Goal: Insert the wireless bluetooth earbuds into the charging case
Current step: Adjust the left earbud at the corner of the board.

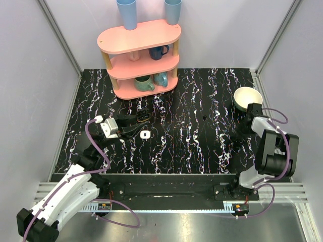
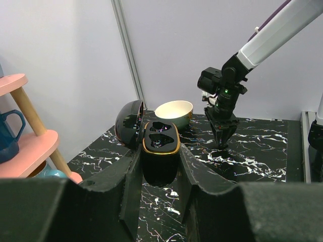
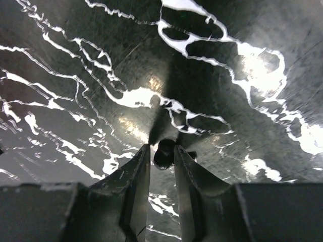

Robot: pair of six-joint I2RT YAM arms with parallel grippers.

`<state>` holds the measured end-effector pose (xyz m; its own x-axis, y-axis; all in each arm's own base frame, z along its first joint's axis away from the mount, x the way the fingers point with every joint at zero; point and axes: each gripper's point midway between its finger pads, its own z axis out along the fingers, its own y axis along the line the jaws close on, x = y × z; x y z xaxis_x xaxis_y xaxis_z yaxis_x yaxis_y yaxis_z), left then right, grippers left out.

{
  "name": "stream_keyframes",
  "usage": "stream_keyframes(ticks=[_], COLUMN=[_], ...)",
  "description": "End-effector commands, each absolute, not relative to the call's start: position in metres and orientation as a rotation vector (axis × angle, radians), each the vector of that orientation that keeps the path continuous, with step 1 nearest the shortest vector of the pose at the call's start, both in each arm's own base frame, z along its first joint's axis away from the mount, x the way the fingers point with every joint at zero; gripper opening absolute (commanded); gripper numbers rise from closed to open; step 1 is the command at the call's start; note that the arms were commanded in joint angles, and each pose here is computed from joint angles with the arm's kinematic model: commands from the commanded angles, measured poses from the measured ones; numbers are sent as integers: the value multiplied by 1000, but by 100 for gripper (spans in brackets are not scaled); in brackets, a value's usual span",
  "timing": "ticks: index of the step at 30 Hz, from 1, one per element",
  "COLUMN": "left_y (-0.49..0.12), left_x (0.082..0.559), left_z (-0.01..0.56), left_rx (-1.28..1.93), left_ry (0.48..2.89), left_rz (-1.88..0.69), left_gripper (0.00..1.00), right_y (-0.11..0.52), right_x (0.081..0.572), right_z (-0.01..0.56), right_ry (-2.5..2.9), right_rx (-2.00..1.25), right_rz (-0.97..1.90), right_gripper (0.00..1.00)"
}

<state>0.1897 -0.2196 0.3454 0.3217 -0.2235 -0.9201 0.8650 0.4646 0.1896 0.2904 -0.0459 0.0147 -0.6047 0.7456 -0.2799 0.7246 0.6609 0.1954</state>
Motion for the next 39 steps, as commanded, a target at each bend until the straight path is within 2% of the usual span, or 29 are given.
stream_keyframes(ticks=[1, 19, 29, 39], left_y=[-218, -217, -217, -219], left_x=[180, 178, 178, 178], left_z=[371, 373, 372, 373], left_rx=[807, 800, 800, 805], left_ry=[892, 894, 897, 901], left_rz=[-808, -814, -819, -829], left_gripper=[0, 0, 0, 0], right_y=[-29, -38, -48, -28], right_x=[302, 288, 294, 304], right_z=[22, 24, 21, 14], right_ry=[2410, 2499, 2595, 2723], right_rx=[1281, 1113, 989, 721], right_rz=[257, 132, 44, 18], right_gripper=[33, 42, 41, 43])
